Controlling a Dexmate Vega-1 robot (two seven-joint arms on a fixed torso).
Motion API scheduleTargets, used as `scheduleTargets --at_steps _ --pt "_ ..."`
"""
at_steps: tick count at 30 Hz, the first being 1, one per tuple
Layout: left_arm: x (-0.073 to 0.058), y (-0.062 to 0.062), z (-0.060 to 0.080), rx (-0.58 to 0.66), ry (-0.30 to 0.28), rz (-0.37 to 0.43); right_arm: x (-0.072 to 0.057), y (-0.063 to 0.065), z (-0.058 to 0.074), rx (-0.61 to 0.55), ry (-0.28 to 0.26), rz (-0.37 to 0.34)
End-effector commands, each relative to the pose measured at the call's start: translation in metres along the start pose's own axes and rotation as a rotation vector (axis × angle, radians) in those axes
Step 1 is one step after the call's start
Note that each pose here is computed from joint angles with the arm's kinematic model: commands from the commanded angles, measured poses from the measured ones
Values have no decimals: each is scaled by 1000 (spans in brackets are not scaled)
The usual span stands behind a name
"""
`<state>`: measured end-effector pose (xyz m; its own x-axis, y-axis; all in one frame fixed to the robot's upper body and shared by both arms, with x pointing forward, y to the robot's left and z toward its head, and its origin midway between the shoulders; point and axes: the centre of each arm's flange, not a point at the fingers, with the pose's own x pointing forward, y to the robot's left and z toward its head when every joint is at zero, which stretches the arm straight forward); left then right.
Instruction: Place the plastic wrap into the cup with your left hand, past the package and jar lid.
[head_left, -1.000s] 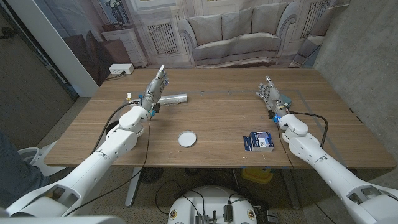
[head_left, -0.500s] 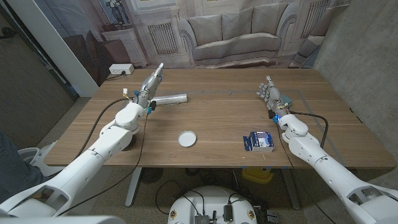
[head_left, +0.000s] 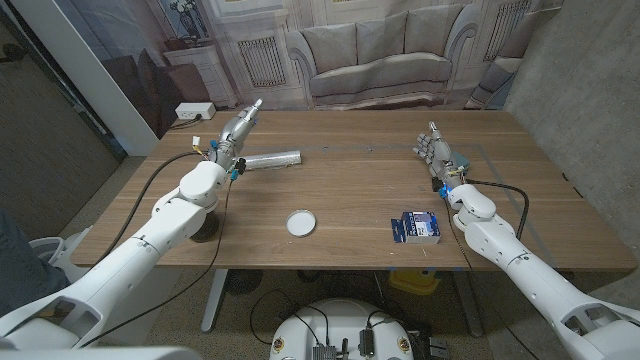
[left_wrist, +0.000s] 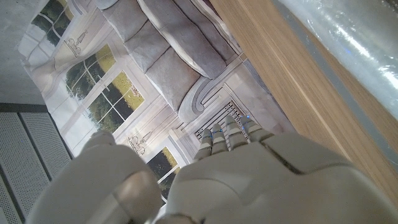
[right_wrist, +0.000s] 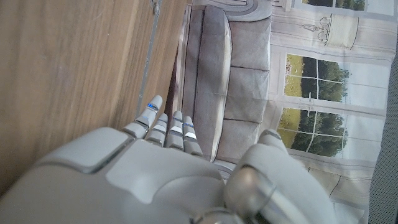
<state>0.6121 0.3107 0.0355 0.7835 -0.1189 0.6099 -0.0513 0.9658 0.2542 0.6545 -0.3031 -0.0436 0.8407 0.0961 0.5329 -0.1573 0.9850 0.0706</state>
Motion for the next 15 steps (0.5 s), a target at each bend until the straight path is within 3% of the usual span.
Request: scheduleTargets --at_steps 1,15 --pt "3 7 9 76 -5 20 -5 10 2 19 -41 34" --pt "6 11 14 186 2 48 -9 12 2 9 -47 33"
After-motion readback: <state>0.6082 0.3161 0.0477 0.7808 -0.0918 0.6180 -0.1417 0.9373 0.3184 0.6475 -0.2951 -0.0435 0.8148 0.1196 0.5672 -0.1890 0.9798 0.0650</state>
